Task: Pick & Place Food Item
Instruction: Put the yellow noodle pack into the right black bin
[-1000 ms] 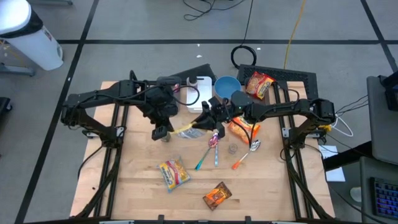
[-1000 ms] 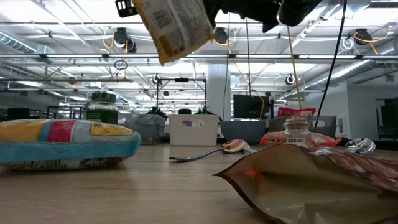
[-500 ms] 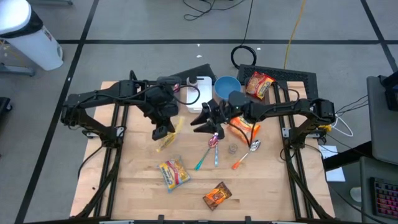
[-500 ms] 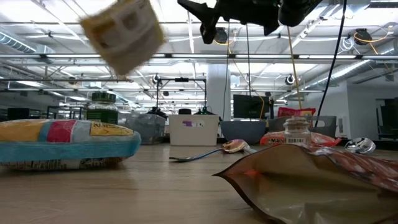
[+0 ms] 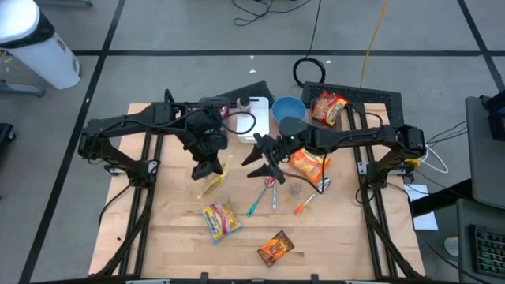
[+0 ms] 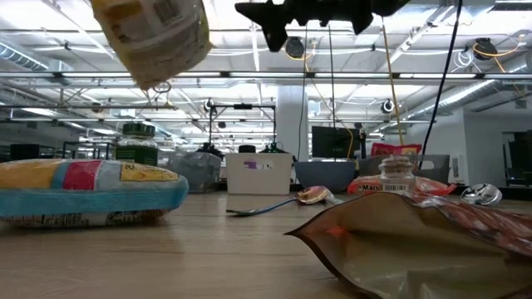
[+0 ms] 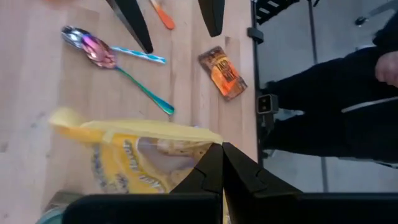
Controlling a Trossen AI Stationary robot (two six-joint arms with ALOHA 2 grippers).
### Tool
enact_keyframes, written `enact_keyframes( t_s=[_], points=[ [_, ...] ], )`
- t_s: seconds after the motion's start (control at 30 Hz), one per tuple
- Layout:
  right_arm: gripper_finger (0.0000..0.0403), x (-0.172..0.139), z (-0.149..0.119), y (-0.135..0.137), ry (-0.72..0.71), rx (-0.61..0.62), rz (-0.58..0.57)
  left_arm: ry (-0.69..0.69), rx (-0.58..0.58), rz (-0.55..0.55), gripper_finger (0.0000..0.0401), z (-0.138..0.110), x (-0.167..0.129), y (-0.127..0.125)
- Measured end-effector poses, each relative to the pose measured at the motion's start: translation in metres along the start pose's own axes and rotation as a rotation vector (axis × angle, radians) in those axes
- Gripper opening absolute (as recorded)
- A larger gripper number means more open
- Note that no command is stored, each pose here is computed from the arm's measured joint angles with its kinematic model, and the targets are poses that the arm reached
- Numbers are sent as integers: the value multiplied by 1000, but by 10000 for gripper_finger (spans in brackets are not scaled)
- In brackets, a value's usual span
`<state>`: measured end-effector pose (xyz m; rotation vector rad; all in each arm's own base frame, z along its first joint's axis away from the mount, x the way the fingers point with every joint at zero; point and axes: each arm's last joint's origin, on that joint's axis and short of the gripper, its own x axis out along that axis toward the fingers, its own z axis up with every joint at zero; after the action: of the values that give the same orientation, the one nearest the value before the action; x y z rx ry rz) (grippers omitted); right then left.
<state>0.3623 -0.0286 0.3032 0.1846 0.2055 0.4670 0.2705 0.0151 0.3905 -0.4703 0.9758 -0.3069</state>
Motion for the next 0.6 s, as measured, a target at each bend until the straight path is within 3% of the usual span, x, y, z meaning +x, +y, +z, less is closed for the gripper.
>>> enact_keyframes(
  t_s=[0.2,0.43,0.6],
  points=[
    [215,1,10,2,-11,-113,-43,36,-7,-41,0,5,15,0],
    [214,0,7,1,19,-132,-47,-5,14,-67,0,10,16,-3],
    [214,1,9,4,4,-130,11,-20,8,-74,0,12,17,-3]
  ],
)
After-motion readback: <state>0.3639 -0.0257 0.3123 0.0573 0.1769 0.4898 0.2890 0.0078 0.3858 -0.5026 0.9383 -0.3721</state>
